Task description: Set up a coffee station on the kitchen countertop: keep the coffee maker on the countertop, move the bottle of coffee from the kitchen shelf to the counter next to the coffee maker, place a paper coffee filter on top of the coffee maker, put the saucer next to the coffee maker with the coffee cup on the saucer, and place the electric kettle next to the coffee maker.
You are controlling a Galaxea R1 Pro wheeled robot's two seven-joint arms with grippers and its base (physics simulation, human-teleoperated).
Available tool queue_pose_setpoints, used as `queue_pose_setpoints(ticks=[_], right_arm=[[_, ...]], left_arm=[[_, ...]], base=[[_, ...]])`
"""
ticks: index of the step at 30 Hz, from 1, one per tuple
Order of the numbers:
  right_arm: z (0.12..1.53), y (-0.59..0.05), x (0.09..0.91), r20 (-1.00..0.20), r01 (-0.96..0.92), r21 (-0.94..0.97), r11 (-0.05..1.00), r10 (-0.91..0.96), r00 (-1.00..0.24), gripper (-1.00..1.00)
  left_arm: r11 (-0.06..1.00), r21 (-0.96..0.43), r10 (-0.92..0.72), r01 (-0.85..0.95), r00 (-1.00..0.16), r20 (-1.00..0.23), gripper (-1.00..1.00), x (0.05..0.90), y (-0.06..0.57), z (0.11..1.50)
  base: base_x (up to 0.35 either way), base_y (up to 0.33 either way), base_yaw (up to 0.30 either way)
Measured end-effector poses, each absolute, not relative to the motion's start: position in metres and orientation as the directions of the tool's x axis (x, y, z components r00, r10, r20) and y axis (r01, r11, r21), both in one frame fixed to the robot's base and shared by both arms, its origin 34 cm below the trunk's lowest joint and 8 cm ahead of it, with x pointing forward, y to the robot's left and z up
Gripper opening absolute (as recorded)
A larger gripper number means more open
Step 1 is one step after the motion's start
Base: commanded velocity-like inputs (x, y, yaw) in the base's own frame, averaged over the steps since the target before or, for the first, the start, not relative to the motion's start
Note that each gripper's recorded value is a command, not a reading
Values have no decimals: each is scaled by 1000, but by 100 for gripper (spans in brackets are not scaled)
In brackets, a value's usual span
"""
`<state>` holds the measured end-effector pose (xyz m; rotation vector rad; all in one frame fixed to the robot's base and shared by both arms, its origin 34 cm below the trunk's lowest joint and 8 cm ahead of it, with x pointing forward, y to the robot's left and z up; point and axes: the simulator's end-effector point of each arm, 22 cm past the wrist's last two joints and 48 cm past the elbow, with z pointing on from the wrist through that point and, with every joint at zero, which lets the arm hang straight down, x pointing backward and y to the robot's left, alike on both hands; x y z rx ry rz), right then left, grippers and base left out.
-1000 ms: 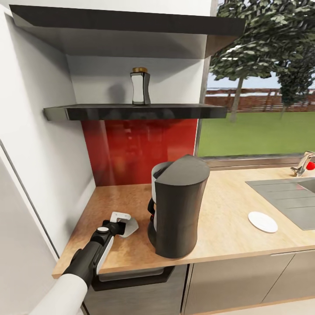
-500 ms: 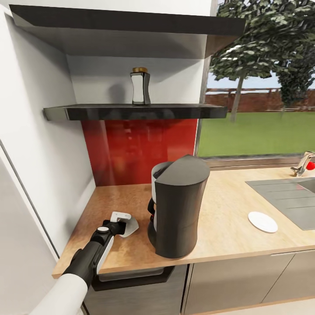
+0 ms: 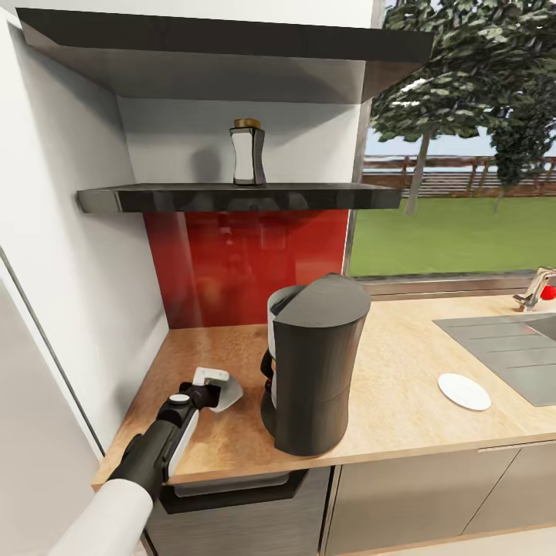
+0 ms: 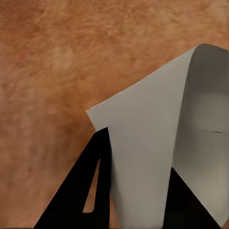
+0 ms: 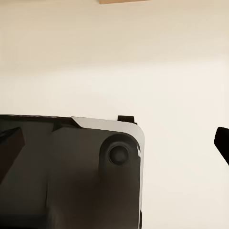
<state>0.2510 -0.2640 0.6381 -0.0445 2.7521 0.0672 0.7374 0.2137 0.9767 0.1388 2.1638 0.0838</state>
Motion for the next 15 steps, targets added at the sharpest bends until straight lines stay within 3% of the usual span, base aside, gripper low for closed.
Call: queue_pose_setpoints(ticks=[7,15], right_arm=[[638,-264,251,-380,-41,41,998,-22,-925,100],[638,-264,251,-379,-40,40,998,-22,-925,100]], left_arm=[[987,63,137,148,-570,-810,-100,752,231,1026],[995,21,73,100,-560,-825,-100,772,278,1079]], base=[[0,0,0],[0,0,0]])
